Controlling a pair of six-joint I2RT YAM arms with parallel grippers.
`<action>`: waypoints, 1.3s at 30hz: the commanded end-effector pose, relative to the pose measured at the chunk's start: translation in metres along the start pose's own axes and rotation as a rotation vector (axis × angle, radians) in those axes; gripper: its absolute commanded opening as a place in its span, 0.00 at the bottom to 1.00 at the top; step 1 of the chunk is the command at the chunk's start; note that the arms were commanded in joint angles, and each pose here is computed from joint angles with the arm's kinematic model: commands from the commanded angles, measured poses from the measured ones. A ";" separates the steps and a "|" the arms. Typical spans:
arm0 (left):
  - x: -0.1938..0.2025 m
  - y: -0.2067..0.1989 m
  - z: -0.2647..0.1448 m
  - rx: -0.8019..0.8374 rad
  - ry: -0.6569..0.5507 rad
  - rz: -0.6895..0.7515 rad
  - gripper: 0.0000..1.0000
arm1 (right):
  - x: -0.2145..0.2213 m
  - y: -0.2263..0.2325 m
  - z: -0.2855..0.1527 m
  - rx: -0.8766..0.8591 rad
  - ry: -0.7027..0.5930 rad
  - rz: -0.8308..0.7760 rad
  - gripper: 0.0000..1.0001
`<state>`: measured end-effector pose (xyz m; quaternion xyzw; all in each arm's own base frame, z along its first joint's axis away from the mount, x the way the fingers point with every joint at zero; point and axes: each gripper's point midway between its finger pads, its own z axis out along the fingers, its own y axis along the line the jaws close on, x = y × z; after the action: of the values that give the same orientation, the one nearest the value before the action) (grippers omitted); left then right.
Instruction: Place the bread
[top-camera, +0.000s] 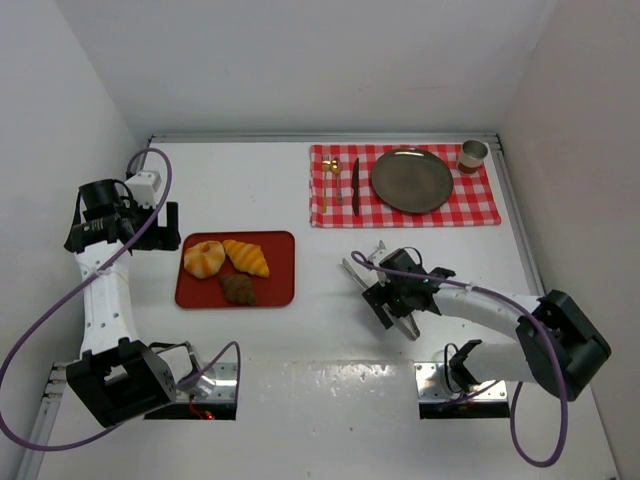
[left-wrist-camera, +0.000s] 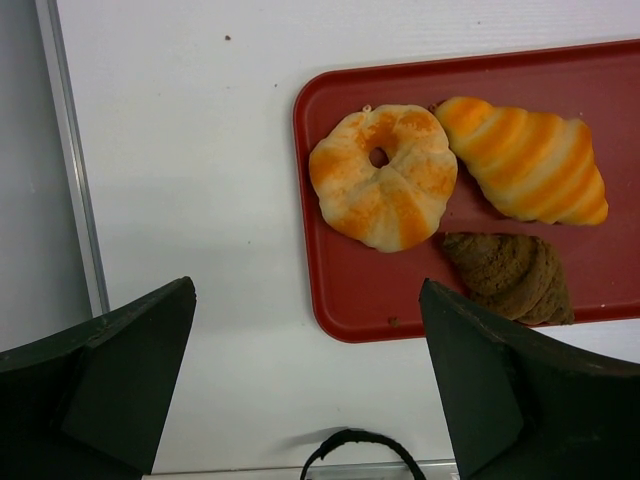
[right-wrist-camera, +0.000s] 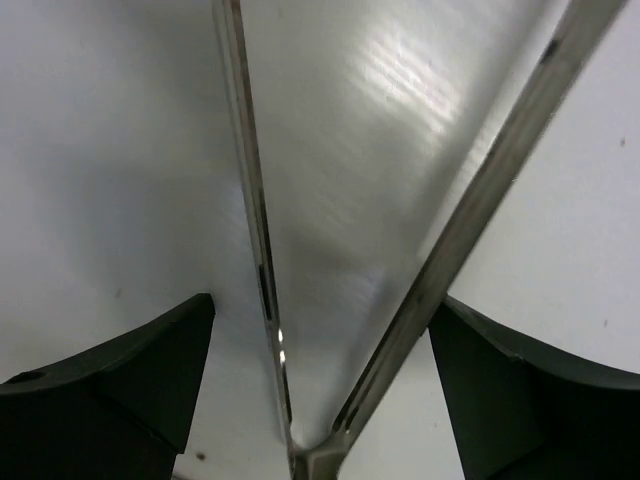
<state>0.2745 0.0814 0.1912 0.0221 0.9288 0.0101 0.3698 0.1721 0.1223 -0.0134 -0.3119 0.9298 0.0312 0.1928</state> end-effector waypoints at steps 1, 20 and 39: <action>-0.016 0.001 -0.008 -0.012 -0.054 0.022 1.00 | -0.031 -0.004 0.014 0.005 -0.099 0.025 0.86; -0.015 0.006 -0.009 -0.038 -0.045 0.012 1.00 | -0.042 -0.012 0.019 0.032 -0.074 0.066 0.50; -0.020 0.006 -0.005 -0.027 -0.043 0.011 1.00 | -0.170 0.034 -0.170 -0.150 -0.324 -0.001 0.44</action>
<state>0.2762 0.0869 0.1902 0.0171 0.9313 0.0199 0.3634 0.2211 0.1898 0.1964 -0.2951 0.9011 0.1112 0.2977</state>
